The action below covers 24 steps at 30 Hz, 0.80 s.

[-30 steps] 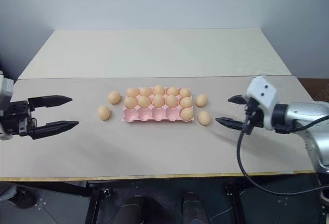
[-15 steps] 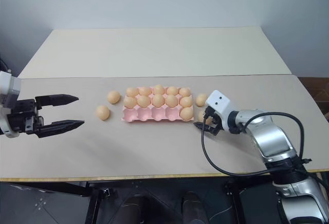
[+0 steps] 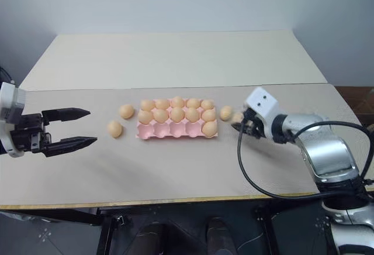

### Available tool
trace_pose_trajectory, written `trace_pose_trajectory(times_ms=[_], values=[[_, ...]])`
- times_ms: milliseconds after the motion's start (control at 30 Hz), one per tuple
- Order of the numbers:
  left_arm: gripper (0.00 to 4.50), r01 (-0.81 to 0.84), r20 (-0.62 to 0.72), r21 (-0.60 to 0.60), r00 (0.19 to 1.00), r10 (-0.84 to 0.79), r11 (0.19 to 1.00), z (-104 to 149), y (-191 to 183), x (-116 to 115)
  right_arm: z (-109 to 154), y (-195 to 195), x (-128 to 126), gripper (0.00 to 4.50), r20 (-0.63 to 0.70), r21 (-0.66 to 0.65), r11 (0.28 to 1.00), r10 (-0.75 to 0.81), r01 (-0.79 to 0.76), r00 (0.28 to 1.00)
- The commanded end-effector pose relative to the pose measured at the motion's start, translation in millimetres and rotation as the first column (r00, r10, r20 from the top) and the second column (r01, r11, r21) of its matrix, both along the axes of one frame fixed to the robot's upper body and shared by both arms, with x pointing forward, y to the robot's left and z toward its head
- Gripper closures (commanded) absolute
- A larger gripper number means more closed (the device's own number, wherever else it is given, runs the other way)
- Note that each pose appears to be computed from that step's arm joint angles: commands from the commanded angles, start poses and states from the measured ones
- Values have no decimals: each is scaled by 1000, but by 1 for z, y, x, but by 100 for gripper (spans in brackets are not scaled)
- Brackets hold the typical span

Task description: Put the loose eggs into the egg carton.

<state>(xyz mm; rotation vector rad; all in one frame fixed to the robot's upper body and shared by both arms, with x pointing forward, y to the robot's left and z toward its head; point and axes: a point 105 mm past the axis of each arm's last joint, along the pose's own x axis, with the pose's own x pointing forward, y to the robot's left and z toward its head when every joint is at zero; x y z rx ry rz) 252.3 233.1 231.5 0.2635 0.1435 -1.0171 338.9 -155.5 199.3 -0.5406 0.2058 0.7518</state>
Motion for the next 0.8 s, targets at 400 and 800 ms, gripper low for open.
trace_pose_trajectory(times_ms=[400,800], values=[[0,-8,59,2,998,8,1000,11,-1,-3,-24,88,20,216,1,49,992,114,-114,993],[0,-29,64,4,998,28,1000,10,4,-4,16,54,-23,3,36,93,983,153,-156,988]])
